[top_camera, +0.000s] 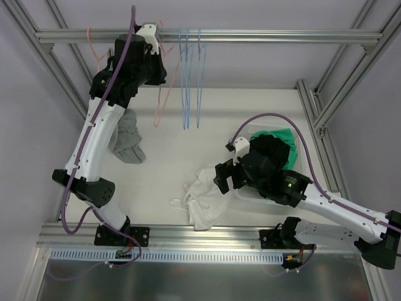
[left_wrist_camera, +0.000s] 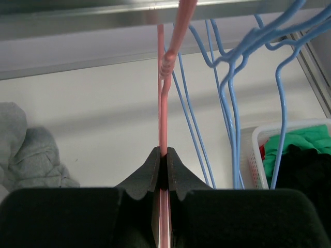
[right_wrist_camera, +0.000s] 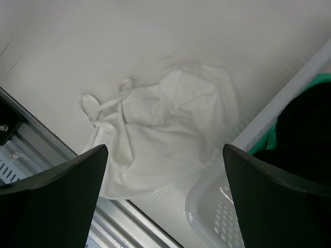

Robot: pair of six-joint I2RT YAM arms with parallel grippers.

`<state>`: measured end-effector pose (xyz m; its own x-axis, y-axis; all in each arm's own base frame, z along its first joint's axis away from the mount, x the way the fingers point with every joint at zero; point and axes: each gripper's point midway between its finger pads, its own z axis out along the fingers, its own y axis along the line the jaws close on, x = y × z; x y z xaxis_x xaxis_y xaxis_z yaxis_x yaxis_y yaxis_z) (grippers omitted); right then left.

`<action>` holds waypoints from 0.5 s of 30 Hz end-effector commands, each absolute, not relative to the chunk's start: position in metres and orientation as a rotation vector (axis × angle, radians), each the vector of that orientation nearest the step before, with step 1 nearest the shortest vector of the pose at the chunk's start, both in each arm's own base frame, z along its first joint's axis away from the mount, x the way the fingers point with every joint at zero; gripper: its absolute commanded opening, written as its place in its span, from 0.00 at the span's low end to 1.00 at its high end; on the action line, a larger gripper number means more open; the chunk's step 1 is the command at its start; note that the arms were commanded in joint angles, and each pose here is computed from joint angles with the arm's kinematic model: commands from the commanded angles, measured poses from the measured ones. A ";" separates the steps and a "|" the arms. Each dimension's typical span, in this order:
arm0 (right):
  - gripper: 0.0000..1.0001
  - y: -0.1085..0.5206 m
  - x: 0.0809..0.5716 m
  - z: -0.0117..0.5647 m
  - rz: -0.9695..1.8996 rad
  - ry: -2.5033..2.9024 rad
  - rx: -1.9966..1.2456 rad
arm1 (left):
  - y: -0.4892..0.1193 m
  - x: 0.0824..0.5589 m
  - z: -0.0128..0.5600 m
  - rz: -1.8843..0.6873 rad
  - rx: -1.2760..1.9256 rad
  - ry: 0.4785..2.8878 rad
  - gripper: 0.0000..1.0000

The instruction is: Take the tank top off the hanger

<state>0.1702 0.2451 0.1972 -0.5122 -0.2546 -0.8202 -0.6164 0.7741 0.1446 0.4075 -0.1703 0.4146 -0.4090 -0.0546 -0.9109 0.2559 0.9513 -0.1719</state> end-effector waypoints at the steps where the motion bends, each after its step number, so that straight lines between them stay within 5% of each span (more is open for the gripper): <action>1: 1.00 0.242 0.173 0.204 0.541 2.083 -0.646 | -0.166 0.408 0.431 -0.279 0.200 1.932 0.00; 15: 0.99 0.250 0.180 0.183 0.534 2.144 -0.649 | -0.181 0.416 0.376 -0.237 0.252 2.084 0.00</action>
